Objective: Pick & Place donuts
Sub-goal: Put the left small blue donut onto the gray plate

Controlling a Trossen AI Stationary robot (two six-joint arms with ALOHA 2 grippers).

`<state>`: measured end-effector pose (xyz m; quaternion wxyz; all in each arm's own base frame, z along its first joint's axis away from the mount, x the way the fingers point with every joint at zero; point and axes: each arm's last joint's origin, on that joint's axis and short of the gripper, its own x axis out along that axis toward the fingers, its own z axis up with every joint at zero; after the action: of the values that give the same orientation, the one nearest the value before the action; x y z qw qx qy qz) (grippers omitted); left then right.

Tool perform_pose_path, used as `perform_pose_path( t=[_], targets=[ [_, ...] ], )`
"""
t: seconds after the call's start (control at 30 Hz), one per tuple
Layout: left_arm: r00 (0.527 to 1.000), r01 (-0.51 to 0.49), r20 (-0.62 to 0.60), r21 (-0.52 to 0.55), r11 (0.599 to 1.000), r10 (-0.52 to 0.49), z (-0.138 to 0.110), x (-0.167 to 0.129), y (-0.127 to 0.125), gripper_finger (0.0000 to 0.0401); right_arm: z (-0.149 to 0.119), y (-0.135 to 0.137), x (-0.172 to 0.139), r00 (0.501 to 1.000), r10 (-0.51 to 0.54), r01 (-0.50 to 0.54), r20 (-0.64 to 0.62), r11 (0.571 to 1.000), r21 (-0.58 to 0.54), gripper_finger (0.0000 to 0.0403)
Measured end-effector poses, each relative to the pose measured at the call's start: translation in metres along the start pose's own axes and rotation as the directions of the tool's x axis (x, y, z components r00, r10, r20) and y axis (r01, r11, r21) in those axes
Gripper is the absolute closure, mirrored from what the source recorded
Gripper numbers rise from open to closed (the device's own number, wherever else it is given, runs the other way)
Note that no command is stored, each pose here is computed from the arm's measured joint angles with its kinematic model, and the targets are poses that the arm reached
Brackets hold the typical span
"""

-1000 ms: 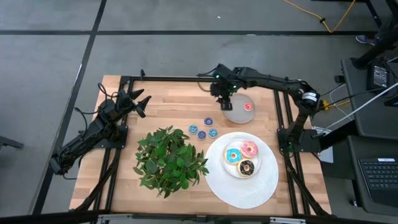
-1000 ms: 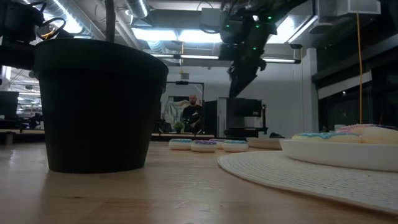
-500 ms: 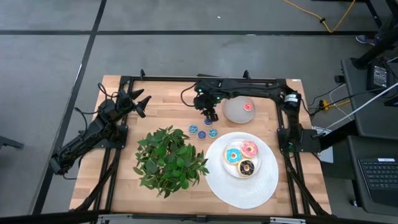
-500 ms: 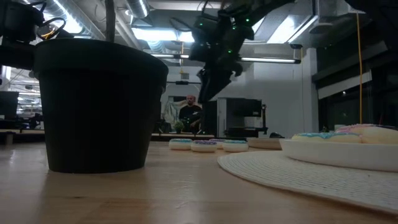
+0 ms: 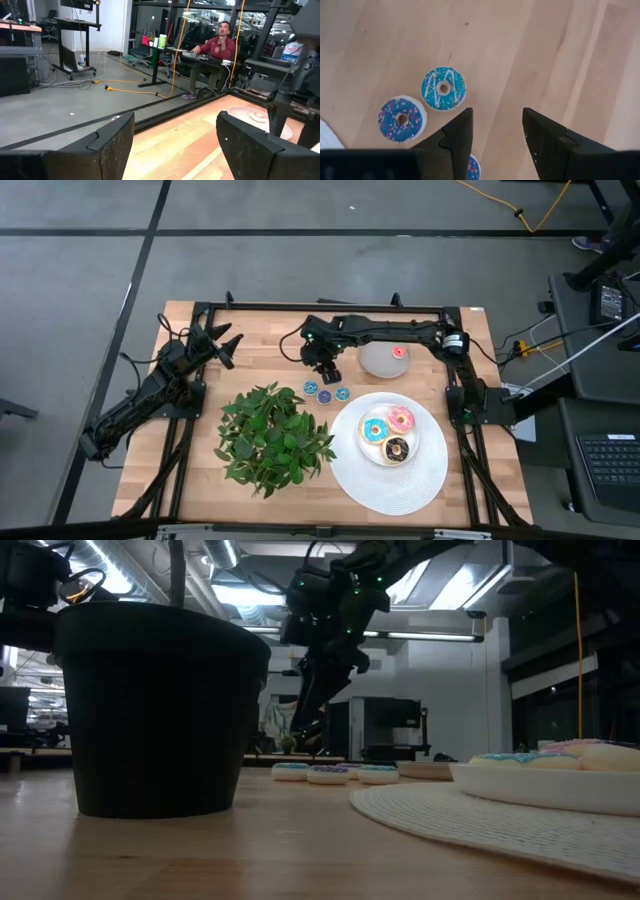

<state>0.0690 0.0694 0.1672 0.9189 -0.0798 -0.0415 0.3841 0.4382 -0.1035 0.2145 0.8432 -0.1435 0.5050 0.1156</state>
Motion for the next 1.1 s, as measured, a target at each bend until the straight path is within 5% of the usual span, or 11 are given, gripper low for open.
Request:
perform_pose_path(
  t=[1.1],
  targets=[
    [1.000,0.000,0.000,0.000,1.000,0.000,0.000,0.000,0.000,0.0131,0.006,0.020,0.062,0.997,0.060,-0.062,-0.037,0.997,-0.042,0.0231]
  ],
)
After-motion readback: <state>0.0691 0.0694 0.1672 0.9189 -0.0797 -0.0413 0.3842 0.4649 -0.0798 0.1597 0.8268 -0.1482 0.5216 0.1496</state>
